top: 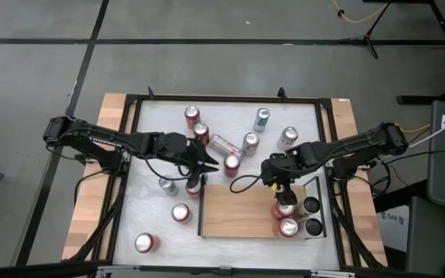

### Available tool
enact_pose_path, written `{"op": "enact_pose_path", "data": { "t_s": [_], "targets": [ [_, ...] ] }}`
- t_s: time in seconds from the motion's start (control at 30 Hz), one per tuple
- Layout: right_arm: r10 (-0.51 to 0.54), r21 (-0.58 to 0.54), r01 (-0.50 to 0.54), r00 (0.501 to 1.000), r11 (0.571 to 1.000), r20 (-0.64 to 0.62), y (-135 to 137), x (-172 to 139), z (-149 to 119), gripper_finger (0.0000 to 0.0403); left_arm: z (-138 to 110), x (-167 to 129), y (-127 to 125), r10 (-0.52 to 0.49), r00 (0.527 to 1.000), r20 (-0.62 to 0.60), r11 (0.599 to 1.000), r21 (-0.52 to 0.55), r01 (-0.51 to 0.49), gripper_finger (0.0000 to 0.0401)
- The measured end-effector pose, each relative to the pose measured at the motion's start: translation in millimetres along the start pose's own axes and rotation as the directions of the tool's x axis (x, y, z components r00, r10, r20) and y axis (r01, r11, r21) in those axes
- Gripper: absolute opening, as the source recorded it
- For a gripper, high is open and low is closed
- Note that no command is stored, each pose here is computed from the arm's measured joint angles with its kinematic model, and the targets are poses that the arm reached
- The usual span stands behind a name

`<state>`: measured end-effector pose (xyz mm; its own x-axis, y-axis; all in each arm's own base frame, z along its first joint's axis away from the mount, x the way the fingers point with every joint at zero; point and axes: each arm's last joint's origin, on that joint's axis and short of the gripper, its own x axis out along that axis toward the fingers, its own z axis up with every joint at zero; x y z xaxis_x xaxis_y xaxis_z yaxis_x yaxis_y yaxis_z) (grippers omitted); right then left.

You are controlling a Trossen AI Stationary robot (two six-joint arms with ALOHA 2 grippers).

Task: Place canned beverage on shelf
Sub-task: Adjust the top orange soda can on the shelf, then put the top left orange soda can on the shelf

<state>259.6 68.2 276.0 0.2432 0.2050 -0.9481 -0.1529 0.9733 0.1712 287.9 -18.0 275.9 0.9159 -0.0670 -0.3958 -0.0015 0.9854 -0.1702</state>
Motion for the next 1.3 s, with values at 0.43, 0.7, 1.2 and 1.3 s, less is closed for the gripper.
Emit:
{"op": "enact_pose_path", "data": {
  "t_s": [0.43,0.7,1.2,1.3],
  "targets": [
    [-0.098,-0.018,0.101,0.987,0.995,0.129,3,-26,17,0.036,25,-16,19,0.063,0.98,0.189,0.998,-0.03,-0.059,0.0094],
    [-0.096,-0.018,0.1,0.985,0.995,0.14,3,-26,18,0.036,41,-46,15,0.072,0.948,0.311,0.997,-0.028,-0.067,0.0094],
    [-0.096,-0.017,0.099,0.985,0.995,0.145,3,-26,18,0.036,51,-54,13,0.061,0.911,0.409,0.998,-0.027,-0.054,0.0094],
    [-0.096,-0.017,0.099,0.985,0.995,0.145,3,-26,18,0.036,51,-54,13,0.061,0.911,0.409,0.998,-0.027,-0.054,0.0094]
  ]
}}
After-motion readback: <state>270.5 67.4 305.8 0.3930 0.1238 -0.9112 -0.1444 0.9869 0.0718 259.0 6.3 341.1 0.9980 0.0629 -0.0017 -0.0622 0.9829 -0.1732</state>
